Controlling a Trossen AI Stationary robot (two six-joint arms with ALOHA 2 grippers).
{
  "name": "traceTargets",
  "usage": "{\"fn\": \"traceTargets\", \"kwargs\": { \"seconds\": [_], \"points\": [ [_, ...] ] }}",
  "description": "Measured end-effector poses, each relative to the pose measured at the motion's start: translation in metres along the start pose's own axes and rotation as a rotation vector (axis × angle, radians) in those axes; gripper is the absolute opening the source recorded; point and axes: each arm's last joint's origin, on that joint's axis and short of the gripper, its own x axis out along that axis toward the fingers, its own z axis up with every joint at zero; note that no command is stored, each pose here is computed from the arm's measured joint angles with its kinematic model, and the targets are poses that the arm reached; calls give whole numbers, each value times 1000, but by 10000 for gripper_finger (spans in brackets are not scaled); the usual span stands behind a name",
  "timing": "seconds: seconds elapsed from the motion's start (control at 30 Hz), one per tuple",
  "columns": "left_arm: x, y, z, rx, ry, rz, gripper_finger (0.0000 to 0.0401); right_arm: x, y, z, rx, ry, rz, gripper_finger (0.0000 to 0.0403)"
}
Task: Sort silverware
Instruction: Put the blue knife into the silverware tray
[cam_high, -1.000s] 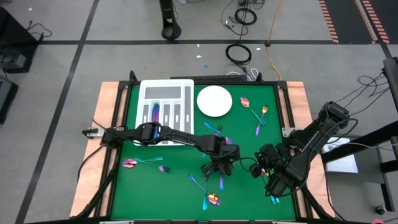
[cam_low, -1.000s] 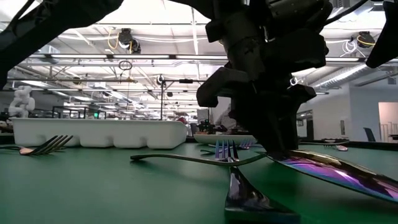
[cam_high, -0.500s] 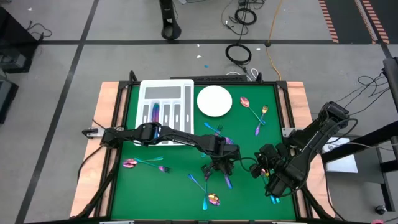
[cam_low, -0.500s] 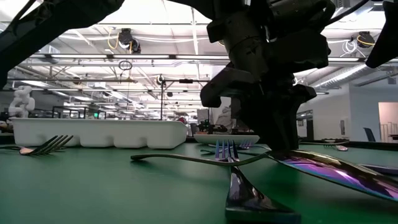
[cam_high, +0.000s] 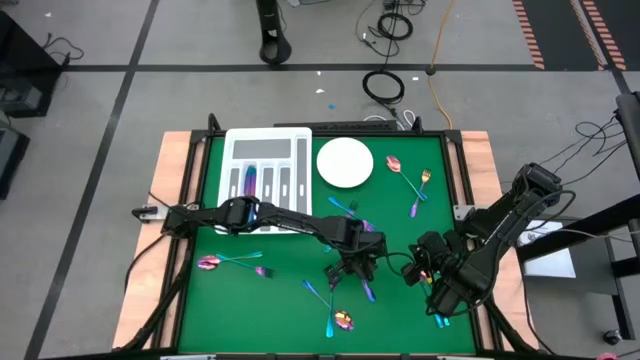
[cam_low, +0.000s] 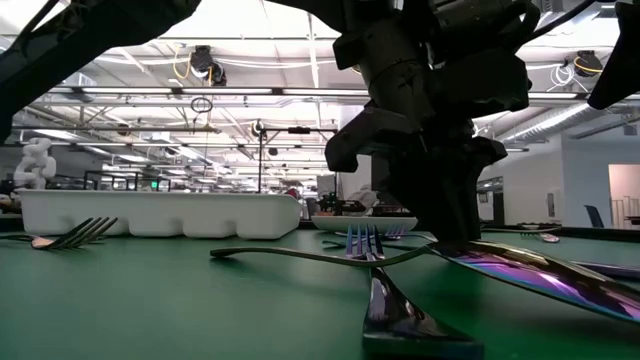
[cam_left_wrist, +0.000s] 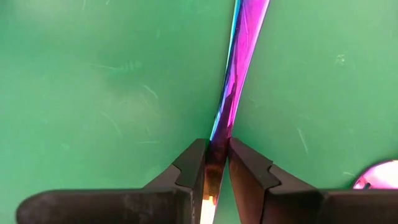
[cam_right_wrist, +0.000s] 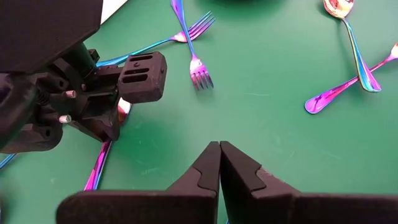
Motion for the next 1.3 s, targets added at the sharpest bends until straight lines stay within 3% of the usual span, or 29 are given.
{"fn": "traceTargets", "kwargs": {
  "seconds": [1.3],
  "points": [
    [-8,-3,10,27,-13,53,67,0,0,0,-5,1,3,0]
  ]
}}
